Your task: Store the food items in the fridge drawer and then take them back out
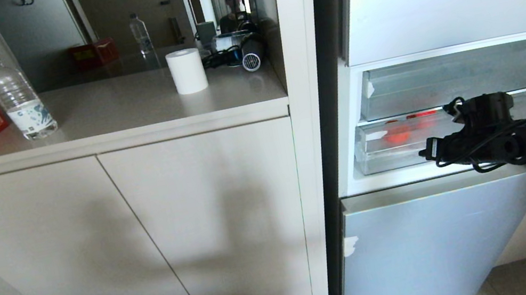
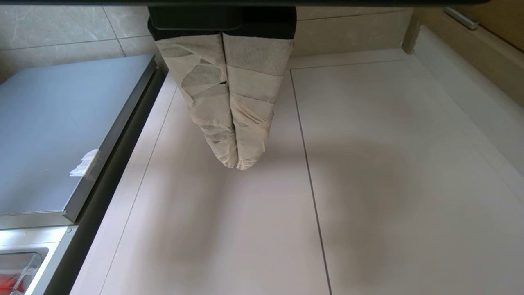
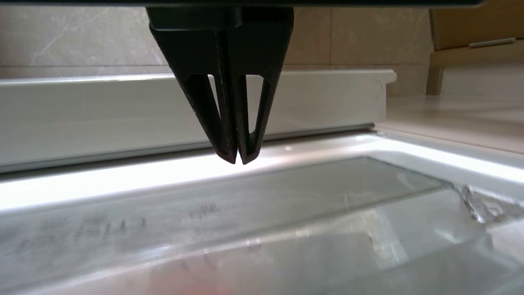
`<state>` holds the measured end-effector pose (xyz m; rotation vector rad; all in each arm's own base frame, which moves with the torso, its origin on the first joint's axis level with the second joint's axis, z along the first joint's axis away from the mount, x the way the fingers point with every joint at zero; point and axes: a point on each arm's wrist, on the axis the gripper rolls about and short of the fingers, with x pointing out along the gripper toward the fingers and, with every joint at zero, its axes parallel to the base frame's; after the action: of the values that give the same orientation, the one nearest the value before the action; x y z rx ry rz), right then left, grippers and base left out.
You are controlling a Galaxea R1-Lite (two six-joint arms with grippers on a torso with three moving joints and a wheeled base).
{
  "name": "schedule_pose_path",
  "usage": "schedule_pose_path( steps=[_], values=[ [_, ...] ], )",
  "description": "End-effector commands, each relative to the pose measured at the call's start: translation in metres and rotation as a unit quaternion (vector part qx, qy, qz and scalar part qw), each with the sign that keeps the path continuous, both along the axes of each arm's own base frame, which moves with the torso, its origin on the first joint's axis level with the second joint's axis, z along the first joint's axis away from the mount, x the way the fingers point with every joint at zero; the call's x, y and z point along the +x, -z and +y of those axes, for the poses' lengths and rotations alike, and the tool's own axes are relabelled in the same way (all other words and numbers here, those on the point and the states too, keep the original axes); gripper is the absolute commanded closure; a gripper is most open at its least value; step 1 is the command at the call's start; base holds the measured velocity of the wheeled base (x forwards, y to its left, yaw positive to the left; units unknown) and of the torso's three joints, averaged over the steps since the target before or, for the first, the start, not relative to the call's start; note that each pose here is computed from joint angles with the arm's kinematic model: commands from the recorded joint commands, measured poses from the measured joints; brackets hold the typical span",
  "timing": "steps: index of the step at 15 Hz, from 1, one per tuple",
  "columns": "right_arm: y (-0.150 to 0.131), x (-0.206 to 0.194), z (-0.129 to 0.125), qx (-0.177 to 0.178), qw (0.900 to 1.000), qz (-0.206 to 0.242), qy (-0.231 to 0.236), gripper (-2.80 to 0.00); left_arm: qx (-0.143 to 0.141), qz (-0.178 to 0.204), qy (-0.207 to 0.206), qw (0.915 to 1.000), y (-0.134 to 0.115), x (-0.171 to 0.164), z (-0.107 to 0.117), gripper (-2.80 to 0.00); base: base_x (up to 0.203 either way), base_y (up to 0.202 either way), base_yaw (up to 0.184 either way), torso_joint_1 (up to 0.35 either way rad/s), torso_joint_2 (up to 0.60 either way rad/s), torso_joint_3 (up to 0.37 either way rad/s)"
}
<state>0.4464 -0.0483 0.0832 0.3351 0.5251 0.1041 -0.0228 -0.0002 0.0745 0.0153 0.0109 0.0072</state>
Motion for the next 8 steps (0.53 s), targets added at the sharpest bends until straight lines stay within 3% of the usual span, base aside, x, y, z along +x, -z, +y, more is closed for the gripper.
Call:
schedule_pose_path(
  steps=[1, 8],
  values=[
    [-0.005, -0.004, 0.001, -0.002, 1.000, -0.005, 0.000, 0.00, 0.000, 0.001, 0.000, 1.0000, 0.000, 0.000, 0.000, 0.00, 0.000, 0.000, 0.000, 0.000, 0.00, 0.000],
    [0.008, 0.031, -0.001, -0.010, 0.999, -0.031, 0.014, 0.00, 0.000, 0.000, 0.000, 1.0000, 0.000, 0.000, 0.000, 0.00, 0.000, 0.000, 0.000, 0.000, 0.00, 0.000]
  ],
)
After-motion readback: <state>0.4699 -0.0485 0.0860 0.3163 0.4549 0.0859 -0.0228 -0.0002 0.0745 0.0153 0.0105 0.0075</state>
